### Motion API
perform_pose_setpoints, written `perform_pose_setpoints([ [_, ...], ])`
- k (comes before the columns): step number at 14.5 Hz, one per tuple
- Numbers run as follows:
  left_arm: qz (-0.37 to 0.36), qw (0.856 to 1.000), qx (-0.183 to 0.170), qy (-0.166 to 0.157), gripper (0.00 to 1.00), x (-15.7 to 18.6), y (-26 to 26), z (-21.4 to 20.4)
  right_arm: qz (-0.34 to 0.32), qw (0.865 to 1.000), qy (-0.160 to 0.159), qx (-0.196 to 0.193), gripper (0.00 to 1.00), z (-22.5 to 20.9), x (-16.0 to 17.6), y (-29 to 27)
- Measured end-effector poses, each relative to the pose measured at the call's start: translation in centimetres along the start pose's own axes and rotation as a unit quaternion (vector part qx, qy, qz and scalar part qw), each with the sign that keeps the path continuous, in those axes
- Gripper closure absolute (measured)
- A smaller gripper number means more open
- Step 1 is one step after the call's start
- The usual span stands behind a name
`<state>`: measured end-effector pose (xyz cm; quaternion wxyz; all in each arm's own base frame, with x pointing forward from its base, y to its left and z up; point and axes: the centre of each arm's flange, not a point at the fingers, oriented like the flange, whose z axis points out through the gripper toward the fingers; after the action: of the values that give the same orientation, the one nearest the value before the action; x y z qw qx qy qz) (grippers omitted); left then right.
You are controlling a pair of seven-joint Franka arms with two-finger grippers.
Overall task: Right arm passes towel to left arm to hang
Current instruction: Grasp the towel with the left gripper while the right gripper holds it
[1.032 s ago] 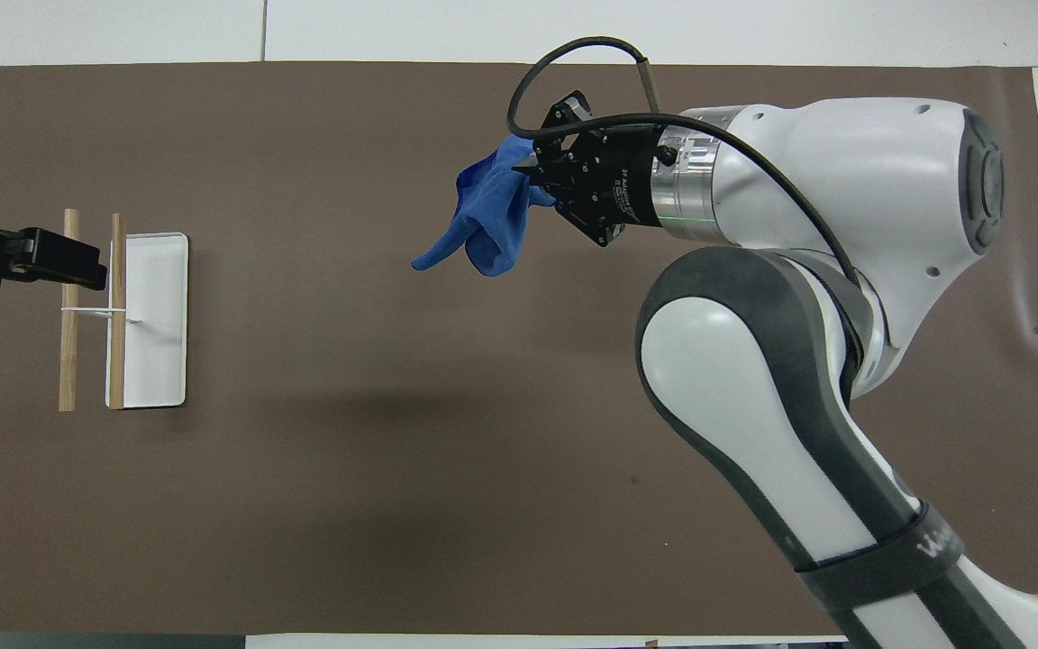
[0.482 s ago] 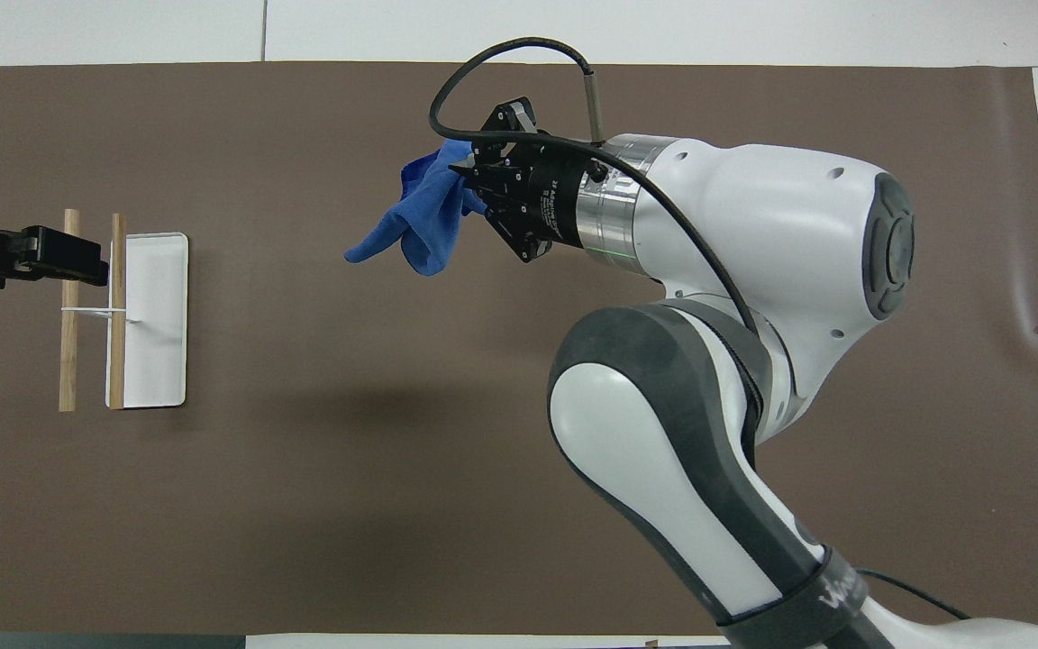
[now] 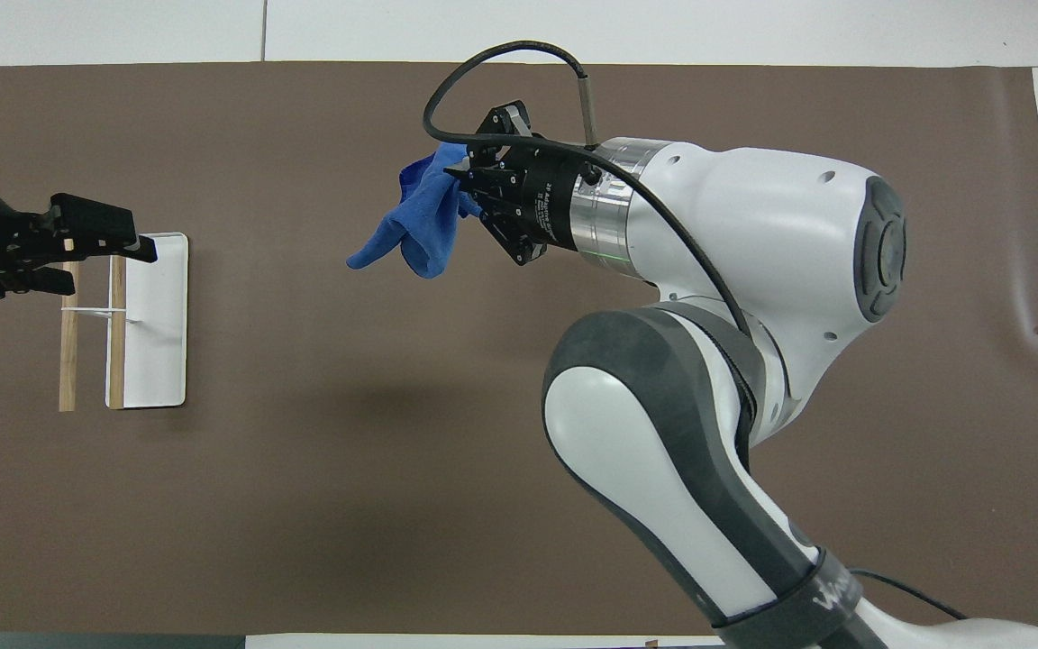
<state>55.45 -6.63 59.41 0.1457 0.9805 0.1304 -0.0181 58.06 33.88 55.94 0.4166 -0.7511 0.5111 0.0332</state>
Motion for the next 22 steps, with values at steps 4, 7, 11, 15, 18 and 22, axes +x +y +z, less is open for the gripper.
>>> perform_pose_setpoints([
  [4, -0.155, 0.984, -0.089, -0.019, 0.0, 1.0, 2.1, 4.1, 0.0, 1.0, 0.0, 0.0, 0.95, 0.0, -0.1, 0.0],
  [7, -0.253, 0.959, -0.122, -0.036, 0.0, -0.3, 5.6, 7.7, -0.004, 1.0, -0.003, -0.003, 0.95, 0.3, -0.7, 0.2],
  [11, -0.344, 0.926, -0.145, -0.052, 0.0, -2.0, 8.7, 11.0, -0.004, 1.0, -0.004, -0.003, 0.95, 0.4, -0.7, 0.3],
  [15, -0.422, 0.891, -0.157, -0.053, 0.0, -2.8, 10.1, 12.2, -0.003, 1.0, -0.003, -0.006, 0.95, 0.6, -0.5, 0.5],
  [18, -0.451, 0.876, -0.168, -0.048, 0.04, -3.4, 11.4, 12.7, -0.003, 1.0, -0.002, -0.006, 0.95, 0.6, -0.5, 0.5],
  [22, -0.457, 0.872, -0.171, -0.044, 0.51, -3.6, 11.4, 13.1, -0.002, 1.0, -0.002, -0.006, 0.95, 0.6, -0.5, 0.5],
])
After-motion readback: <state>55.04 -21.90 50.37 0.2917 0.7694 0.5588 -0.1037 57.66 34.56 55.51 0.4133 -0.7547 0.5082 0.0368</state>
